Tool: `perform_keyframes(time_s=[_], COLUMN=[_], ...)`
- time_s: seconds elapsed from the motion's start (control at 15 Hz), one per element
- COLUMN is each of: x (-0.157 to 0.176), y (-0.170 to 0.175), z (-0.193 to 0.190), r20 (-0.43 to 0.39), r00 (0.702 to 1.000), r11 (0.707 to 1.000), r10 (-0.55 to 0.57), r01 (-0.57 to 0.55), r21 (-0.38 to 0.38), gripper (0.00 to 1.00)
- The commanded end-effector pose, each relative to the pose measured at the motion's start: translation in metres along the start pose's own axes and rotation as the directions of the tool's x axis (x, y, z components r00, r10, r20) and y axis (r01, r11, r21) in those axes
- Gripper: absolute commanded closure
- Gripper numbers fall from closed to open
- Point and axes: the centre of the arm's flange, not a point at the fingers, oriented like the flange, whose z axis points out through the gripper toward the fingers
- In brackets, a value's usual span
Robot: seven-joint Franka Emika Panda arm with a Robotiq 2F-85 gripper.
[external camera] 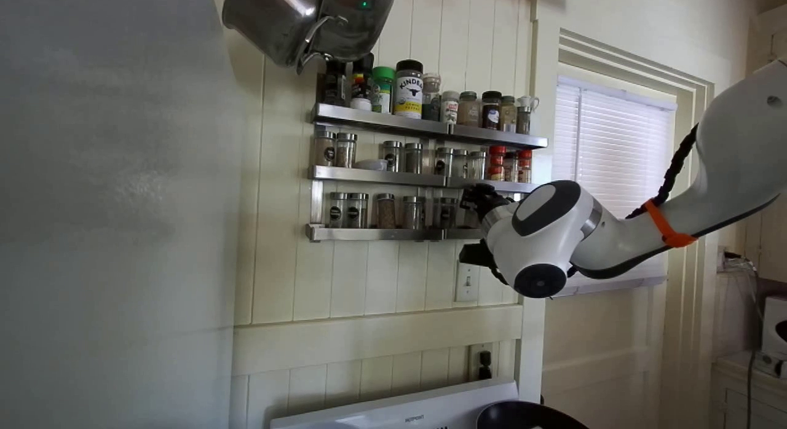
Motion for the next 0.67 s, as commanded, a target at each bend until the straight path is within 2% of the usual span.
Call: perform_keyframes(time_s=[0.0,0.6], x=[-0.0131,-0.0169], y=[0.0161,0.0139], z=[0.0147,0.0239], r20=[0.002,0.007], r00=[1.000,0.999], r11=[1.000,0.999], r10=[0.028,0.041], r01=[-0.028,-0.041], r21=[0.014,0.018], gripper=[0.75,0.75])
